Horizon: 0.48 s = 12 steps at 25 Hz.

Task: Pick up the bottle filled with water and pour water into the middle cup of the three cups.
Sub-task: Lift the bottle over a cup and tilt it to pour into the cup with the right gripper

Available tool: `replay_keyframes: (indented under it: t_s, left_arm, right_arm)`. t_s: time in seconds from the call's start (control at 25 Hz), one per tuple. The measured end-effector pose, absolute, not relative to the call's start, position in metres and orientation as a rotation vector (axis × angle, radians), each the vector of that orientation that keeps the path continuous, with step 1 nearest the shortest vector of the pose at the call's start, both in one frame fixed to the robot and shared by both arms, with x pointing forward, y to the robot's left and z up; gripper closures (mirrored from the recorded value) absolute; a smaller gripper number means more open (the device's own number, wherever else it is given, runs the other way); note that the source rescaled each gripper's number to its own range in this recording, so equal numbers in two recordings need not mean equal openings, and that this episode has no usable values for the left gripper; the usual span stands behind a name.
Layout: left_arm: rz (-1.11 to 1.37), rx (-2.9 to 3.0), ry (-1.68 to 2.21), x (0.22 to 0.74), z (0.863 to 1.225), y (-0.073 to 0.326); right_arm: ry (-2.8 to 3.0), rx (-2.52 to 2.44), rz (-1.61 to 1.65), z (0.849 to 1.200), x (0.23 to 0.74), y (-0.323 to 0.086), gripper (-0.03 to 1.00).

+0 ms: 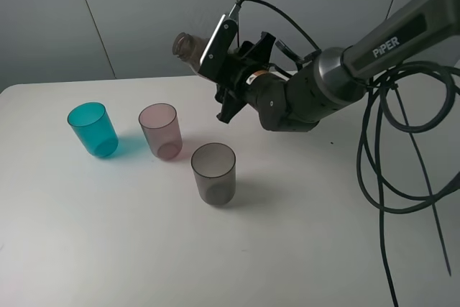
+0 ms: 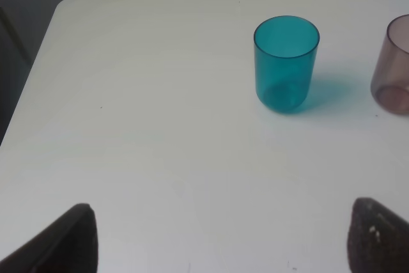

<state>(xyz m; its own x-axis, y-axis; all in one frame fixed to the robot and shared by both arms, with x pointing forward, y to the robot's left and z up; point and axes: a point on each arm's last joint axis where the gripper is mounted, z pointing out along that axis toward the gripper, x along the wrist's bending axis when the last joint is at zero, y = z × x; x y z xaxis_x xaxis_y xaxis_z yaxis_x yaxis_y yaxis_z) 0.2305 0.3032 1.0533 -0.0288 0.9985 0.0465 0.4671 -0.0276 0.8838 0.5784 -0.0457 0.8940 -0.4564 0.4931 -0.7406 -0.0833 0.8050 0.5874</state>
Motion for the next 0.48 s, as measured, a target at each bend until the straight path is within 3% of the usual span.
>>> replay_keyframes:
  t_s: [0.48]
  left_arm:
    - [1.0,1.574,1.569,0.2305,1.0533,0.3032]
  right_arm:
    - [1.947,0.169,0.605,0.8881,0.577,-0.0347,0.97]
